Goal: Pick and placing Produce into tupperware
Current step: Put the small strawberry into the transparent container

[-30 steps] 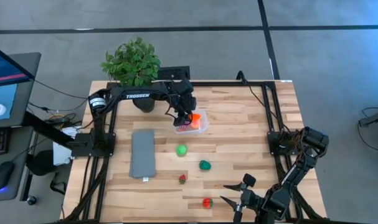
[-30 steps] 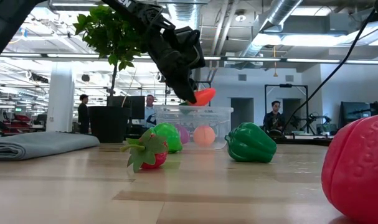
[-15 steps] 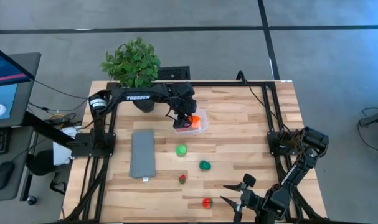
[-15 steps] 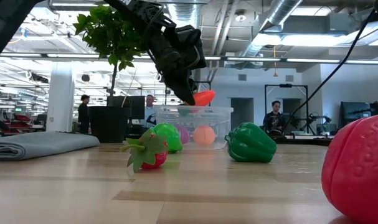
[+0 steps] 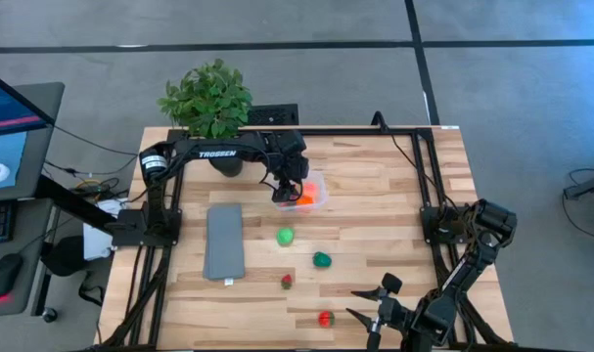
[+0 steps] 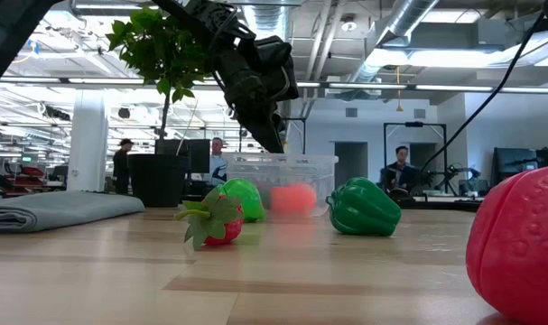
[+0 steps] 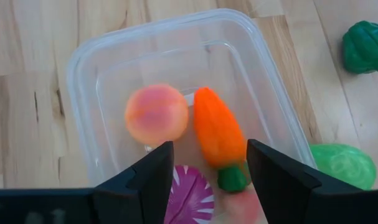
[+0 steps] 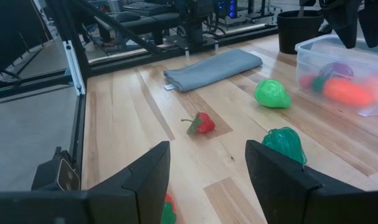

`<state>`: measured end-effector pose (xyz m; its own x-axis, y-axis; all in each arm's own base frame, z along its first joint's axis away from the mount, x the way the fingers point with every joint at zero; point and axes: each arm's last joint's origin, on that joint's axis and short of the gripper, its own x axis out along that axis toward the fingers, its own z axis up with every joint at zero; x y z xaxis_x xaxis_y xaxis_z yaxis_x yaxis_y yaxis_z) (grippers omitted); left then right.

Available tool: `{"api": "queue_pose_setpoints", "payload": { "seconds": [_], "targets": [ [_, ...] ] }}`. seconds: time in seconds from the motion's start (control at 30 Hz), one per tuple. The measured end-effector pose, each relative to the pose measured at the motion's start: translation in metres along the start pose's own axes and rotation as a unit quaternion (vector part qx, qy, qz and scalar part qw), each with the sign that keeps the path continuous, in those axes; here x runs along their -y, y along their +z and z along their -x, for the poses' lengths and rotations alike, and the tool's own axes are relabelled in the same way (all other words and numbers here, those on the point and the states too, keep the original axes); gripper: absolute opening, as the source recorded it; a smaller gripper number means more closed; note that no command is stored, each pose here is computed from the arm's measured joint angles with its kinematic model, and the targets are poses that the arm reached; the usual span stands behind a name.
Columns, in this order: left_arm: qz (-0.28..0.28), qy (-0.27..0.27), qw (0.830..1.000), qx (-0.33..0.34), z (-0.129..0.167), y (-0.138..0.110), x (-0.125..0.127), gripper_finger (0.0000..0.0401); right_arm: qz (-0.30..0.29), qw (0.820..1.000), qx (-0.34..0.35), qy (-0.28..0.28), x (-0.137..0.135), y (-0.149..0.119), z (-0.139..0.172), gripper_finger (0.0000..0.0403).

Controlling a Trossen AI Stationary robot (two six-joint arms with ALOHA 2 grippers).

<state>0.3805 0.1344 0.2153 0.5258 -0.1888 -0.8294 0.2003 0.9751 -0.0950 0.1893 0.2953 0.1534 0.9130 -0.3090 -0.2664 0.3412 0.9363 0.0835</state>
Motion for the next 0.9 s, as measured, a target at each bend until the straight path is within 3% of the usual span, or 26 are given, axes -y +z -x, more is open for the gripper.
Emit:
{"api": "queue_pose_setpoints", "payload": {
  "seconds": [0.4, 0.67, 0.9],
  "targets": [
    [-0.029, 0.039, 0.999, -0.016, 0.017, 0.007, 0.006, 0.0194, 0.001, 1.000, 0.000, 0.000, 0.000, 0.000, 0.000, 0.0233],
    [-0.026, 0.024, 0.999, -0.036, 0.049, 0.021, 0.024, 0.0194, 0.001, 1.000, -0.001, 0.000, 0.000, 0.000, 0.000, 0.0233],
    [0.018, -0.012, 0.994, -0.107, 0.060, 0.011, 0.046, 0.0194, -0.001, 1.000, -0.003, 0.002, 0.000, 0.000, 0.000, 0.0233]
  ]
}}
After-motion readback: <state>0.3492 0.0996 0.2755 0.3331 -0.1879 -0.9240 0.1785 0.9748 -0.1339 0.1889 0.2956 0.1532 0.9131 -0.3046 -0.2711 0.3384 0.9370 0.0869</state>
